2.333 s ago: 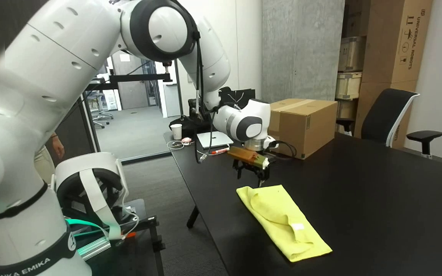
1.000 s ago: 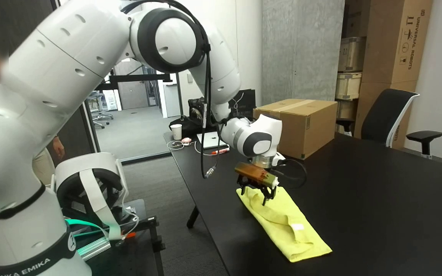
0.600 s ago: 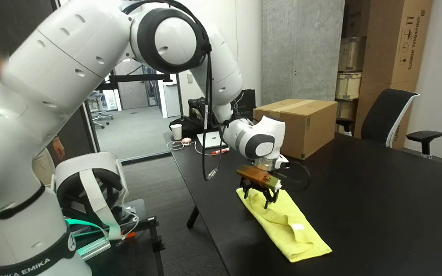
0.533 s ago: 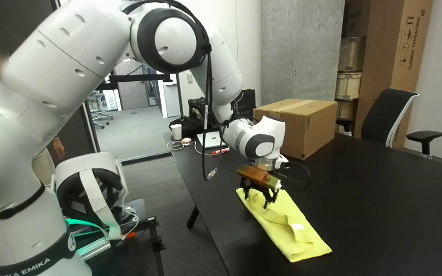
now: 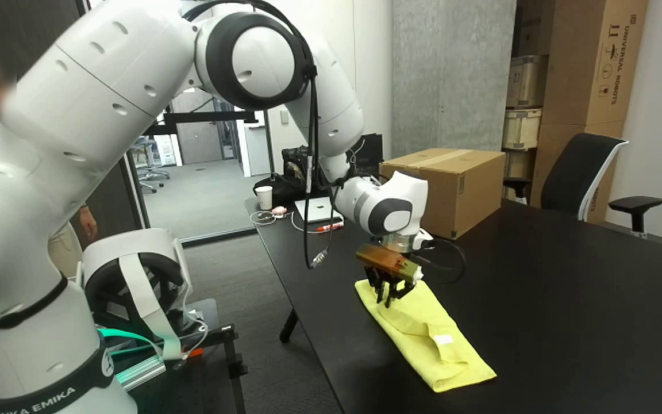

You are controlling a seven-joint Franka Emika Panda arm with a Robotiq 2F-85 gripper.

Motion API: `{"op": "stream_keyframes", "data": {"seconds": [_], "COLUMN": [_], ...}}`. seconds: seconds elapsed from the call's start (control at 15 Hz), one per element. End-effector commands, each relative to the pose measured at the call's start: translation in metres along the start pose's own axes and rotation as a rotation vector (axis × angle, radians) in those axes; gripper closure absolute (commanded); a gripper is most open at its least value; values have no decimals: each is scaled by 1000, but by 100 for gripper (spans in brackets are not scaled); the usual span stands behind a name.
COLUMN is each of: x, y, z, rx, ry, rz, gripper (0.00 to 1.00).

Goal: Fold the towel in half

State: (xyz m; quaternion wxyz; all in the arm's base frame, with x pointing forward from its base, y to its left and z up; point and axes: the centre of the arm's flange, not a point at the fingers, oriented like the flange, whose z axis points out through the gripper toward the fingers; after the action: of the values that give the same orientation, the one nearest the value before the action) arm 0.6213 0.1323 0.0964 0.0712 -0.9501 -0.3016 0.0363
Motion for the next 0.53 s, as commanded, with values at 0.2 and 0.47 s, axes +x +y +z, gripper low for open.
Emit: {"op": "stream_keyframes", "data": {"seconds": [0.2,0.47], "x": [10,17], "y": [3,5], "z": [-19,-33], "rx": [5,0], "ry": [4,-13], "rz": [-8,-17], "gripper": [99,99]}}
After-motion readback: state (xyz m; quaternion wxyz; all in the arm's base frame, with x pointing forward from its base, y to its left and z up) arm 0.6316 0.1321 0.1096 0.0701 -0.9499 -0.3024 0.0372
